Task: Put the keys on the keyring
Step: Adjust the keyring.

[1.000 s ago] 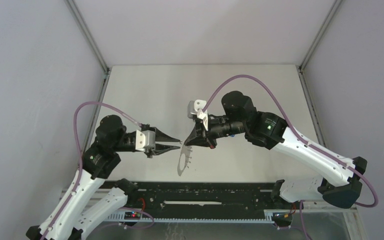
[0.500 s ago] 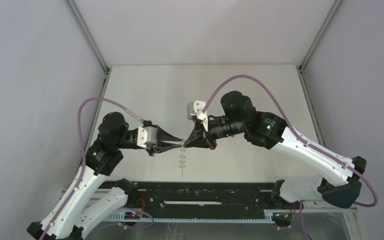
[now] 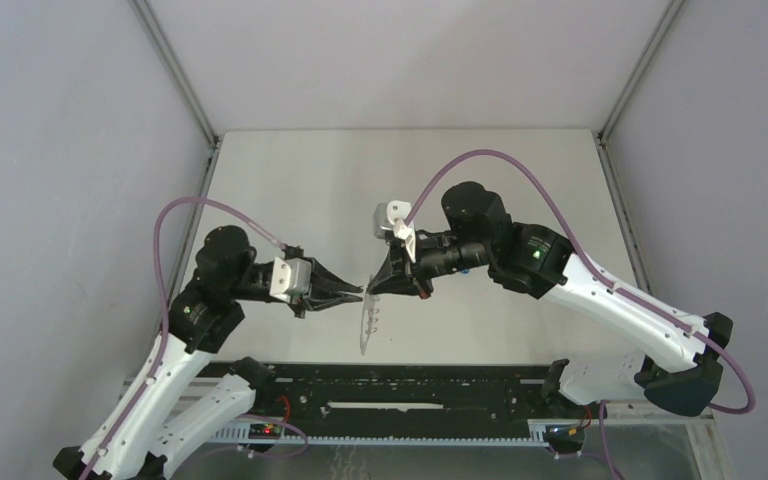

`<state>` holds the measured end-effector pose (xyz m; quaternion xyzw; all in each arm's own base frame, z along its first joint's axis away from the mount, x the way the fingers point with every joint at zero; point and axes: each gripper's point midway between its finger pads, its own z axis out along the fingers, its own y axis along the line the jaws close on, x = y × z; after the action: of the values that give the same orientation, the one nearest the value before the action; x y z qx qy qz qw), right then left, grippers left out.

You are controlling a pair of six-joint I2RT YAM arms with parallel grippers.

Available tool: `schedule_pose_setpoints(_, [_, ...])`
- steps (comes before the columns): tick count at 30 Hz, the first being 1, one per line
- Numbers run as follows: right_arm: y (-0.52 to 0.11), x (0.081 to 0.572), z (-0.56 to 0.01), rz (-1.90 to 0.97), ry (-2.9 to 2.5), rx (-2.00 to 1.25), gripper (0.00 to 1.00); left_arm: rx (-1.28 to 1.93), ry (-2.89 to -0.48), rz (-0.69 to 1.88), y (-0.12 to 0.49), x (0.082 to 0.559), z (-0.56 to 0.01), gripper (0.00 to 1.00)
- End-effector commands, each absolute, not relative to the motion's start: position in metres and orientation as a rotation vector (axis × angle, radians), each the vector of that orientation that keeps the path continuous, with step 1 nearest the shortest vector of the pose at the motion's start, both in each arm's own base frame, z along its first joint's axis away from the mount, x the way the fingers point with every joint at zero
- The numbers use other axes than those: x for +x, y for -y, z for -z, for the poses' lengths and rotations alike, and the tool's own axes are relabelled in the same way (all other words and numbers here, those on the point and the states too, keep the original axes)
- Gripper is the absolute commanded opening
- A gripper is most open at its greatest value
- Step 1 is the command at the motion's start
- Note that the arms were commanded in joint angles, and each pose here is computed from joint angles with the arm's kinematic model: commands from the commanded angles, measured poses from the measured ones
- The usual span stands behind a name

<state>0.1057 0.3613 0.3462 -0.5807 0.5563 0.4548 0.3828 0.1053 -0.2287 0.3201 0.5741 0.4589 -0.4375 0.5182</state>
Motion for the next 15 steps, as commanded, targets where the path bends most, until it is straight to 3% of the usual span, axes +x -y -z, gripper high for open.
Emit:
schedule_pose_setpoints(1, [-0.364,0.11,-0.366,-1.158,-1.363,-1.44,0.0,1.429,-1.012,1.044,0.224,0.091,-0.338,0.23])
schedule_pose_setpoints(5, [-0.364,0.11,-0.365,-1.162,-1.365,-1.437,0.0,1.448,-1.011,1.045,0.223,0.088,-0.334,0.29])
schedule_pose_setpoints(15, [-0.368,0.105,-0.363,-1.191,-1.362,-1.463,0.0,1.413,-1.037,1.025,0.228,0.102,-0.336,0.27])
